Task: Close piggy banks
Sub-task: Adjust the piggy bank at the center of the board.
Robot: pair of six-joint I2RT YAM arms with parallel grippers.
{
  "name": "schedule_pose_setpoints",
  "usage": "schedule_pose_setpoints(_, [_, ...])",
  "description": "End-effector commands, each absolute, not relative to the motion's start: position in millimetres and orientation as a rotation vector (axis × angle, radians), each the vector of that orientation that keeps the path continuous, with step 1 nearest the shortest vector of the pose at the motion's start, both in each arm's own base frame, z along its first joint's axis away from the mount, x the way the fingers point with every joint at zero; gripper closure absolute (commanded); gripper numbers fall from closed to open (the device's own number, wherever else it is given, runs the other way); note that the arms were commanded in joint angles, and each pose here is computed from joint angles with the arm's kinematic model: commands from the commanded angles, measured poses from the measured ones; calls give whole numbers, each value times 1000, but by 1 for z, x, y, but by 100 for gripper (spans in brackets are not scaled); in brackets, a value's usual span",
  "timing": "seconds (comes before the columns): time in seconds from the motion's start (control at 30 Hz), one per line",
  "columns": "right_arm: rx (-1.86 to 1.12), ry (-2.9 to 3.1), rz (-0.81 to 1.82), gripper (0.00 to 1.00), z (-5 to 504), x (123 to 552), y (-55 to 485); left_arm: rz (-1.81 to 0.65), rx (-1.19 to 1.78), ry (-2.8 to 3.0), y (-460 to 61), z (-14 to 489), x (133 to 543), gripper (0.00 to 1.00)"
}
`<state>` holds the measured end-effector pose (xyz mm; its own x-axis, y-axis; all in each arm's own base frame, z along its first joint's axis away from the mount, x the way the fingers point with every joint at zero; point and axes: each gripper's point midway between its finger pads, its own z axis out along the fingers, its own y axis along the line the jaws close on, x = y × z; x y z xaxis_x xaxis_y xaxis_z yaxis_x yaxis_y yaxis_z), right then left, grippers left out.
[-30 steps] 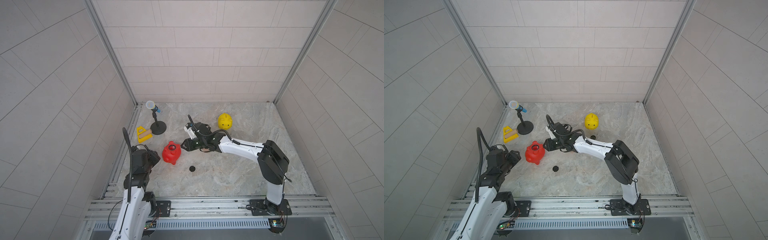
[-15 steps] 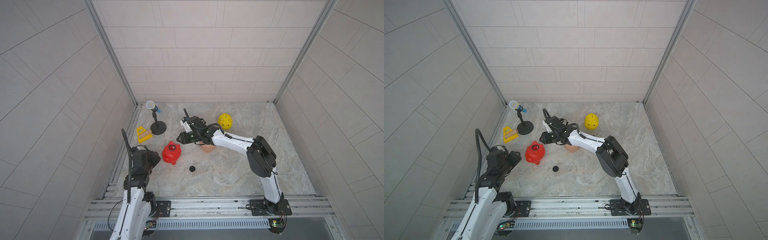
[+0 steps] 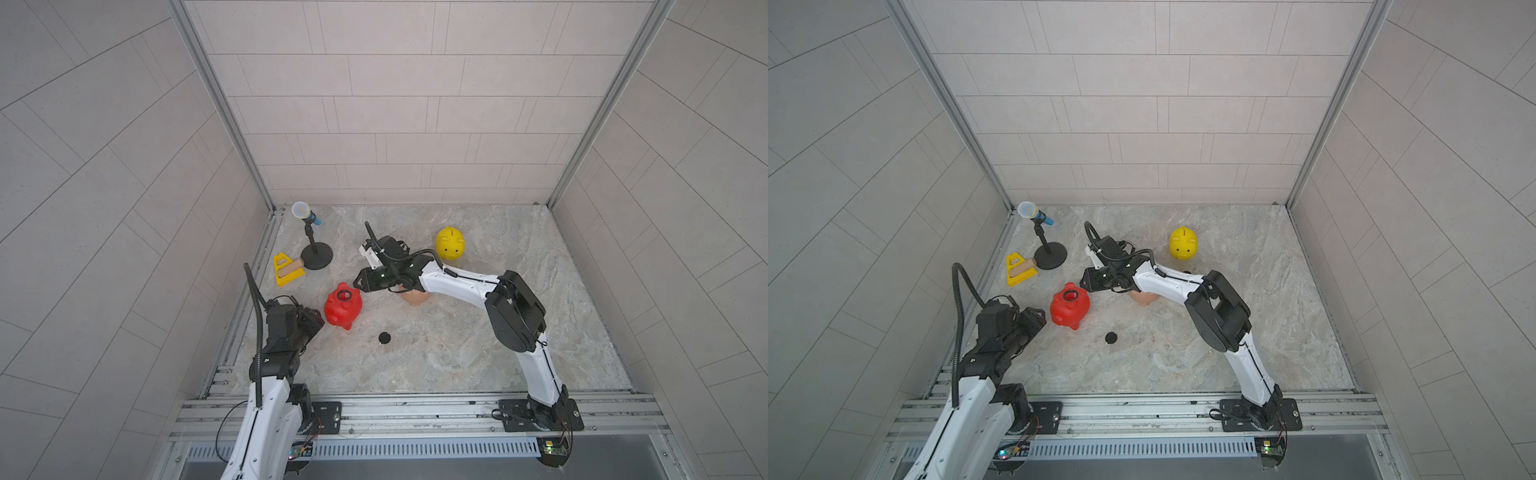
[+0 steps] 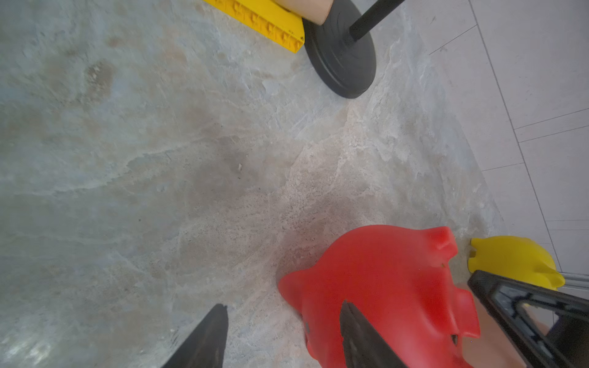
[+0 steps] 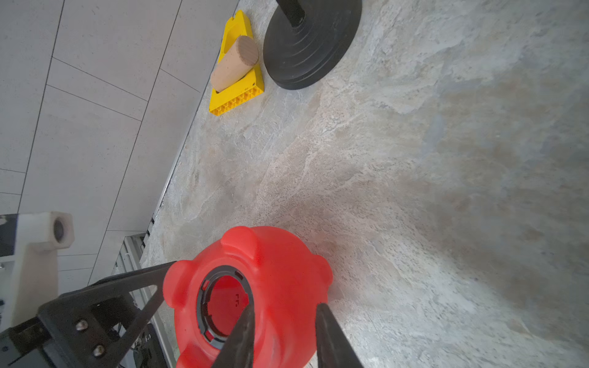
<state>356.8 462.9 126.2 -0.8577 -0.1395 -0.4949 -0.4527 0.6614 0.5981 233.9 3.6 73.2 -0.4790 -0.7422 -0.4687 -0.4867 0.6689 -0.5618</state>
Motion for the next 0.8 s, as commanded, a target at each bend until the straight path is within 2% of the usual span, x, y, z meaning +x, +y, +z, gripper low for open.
schedule_pose_setpoints(0.0, [-452, 2474, 1076, 67, 124, 357, 469, -505, -935, 2173, -2, 72, 238, 38])
schedule_pose_setpoints(0.77, [-472, 2492, 1119, 67, 122, 348, 472, -539, -936, 2202, -7, 64, 250, 38])
